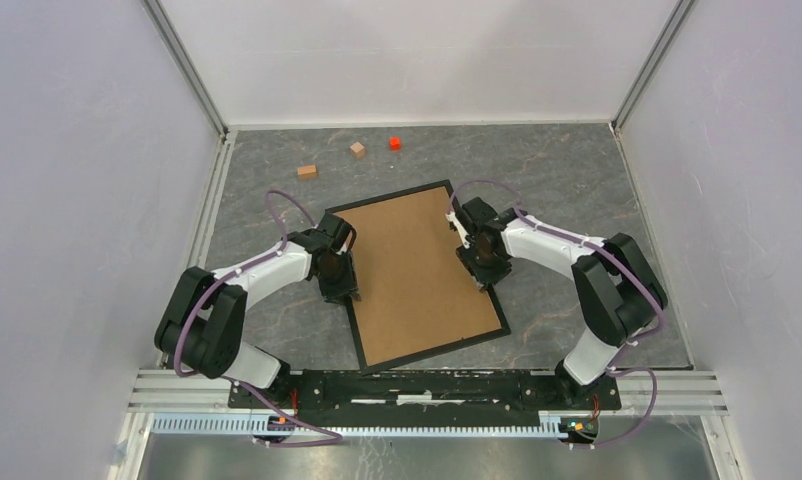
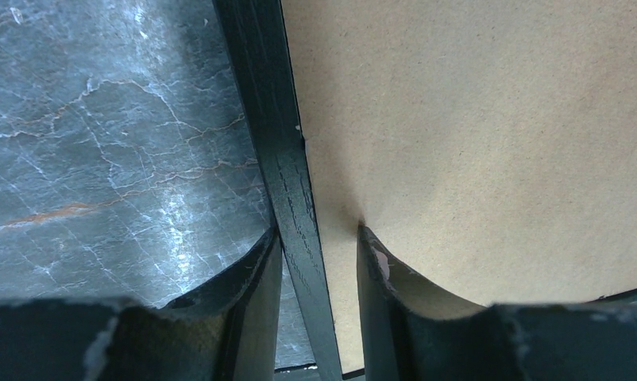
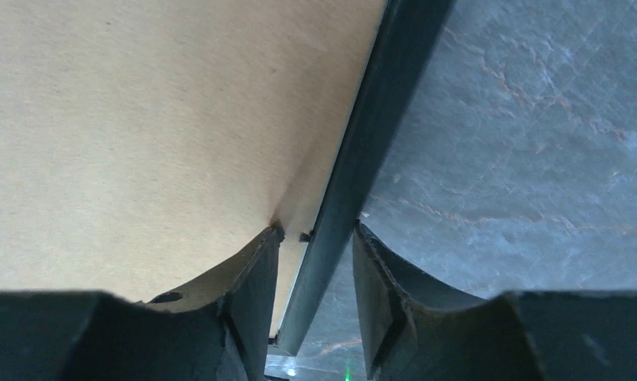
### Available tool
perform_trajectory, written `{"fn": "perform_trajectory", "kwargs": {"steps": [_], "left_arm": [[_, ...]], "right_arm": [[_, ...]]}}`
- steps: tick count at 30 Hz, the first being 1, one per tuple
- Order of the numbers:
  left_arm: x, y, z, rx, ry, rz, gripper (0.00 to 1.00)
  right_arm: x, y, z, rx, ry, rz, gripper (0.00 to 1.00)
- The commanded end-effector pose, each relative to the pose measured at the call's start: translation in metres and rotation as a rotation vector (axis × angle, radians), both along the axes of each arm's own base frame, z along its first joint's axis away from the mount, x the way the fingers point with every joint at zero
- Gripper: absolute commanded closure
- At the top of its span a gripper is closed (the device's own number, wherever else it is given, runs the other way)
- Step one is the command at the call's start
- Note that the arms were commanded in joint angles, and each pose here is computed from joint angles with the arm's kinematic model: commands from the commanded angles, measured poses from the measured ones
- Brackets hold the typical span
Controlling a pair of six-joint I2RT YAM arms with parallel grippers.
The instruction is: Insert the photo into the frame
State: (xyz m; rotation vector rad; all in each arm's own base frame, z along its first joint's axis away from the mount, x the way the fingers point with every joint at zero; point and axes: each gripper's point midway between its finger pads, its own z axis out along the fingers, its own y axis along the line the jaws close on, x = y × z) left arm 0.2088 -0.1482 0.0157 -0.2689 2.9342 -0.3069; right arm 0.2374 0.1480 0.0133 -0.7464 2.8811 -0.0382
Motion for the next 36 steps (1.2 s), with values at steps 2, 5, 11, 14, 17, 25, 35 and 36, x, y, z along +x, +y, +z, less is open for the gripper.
{"fn": "perform_trajectory", "kwargs": {"steps": [2, 5, 11, 14, 17, 25, 35, 36], "left_arm": [[-0.012, 0.012, -0.027, 0.085, 0.012, -0.036, 0.58], [-0.012, 0.013, -0.027, 0.087, 0.015, -0.033, 0.58], [-0.011, 0.015, -0.023, 0.098, 0.009, -0.04, 0.58], [-0.01, 0.015, -0.021, 0.099, 0.007, -0.044, 0.58], [-0.011, 0.014, -0.021, 0.096, 0.008, -0.044, 0.58], [-0.011, 0.013, -0.022, 0.091, 0.011, -0.045, 0.58], [-0.01, 0.011, -0.022, 0.086, 0.015, -0.047, 0.59], [-0.011, 0.011, -0.023, 0.086, 0.017, -0.047, 0.59]], "right_arm": [[0.016, 0.059, 0.009, 0.336, -0.006, 0.062, 0.52], [0.041, 0.051, 0.055, 0.365, -0.117, 0.047, 0.51], [0.084, 0.02, 0.076, 0.434, -0.231, -0.097, 0.55], [0.098, 0.023, 0.068, 0.505, -0.203, -0.144, 0.61], [0.106, 0.029, 0.059, 0.529, -0.173, -0.139, 0.66], [0.126, 0.032, 0.039, 0.535, -0.169, -0.153, 0.7], [0.138, 0.023, 0.025, 0.518, -0.157, -0.183, 0.74], [0.139, 0.024, 0.024, 0.519, -0.153, -0.182, 0.74]]}}
